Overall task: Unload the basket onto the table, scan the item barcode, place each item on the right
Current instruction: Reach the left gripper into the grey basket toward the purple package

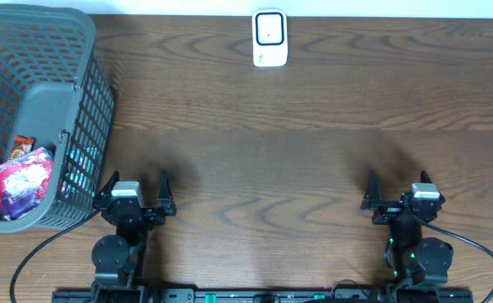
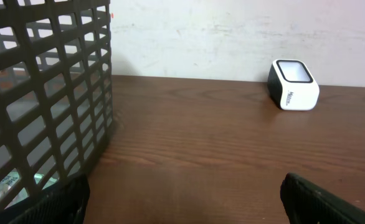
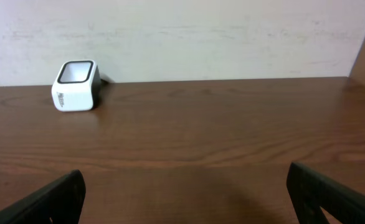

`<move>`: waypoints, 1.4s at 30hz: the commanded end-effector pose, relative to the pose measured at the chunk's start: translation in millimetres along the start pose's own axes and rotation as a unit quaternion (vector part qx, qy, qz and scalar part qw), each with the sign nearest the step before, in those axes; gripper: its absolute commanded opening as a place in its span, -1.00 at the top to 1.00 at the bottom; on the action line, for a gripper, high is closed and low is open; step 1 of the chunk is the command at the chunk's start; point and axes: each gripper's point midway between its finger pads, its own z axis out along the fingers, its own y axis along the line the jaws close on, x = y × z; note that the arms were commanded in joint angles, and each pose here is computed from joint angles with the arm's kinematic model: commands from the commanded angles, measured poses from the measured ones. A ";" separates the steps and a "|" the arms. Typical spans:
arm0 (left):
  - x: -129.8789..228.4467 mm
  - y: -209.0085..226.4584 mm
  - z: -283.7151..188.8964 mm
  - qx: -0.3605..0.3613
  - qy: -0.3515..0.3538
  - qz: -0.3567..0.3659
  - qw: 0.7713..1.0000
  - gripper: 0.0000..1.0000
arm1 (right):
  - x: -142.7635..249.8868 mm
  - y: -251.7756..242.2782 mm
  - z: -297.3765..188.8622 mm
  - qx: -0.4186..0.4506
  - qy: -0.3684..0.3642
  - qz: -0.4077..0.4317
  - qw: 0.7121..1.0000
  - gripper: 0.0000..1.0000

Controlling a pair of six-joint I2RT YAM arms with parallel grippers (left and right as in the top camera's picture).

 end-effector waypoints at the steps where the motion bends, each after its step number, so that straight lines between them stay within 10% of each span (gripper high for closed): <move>1: 14.7 3.6 1.6 -0.008 0.018 -0.002 1.000 -0.96 | 0.7 -0.5 -0.2 0.000 0.000 -0.005 1.000 -0.99; 11: 1.3 -20.1 0.5 0.061 -0.005 -0.042 0.997 -0.95 | 0.6 -0.5 -0.2 0.000 0.000 -0.005 1.000 -0.98; 22: -198.3 -46.5 -56.9 0.144 -0.270 -0.066 0.950 -0.96 | 0.6 -0.6 -0.2 0.001 0.000 -0.005 1.000 -0.99; 28: -264.4 -12.5 8.7 0.012 -0.053 0.018 0.998 -0.95 | 0.6 -0.6 -0.2 0.001 0.000 -0.005 1.000 -0.99; 34: -282.1 0.6 61.2 -0.014 0.095 0.025 0.995 -0.96 | 0.7 -0.4 -0.2 0.000 0.000 -0.005 1.000 -0.99; 42: -291.9 194.5 72.6 -0.367 0.110 -0.200 0.902 -0.95 | 0.6 -0.5 -0.2 0.000 0.000 -0.005 1.000 -0.98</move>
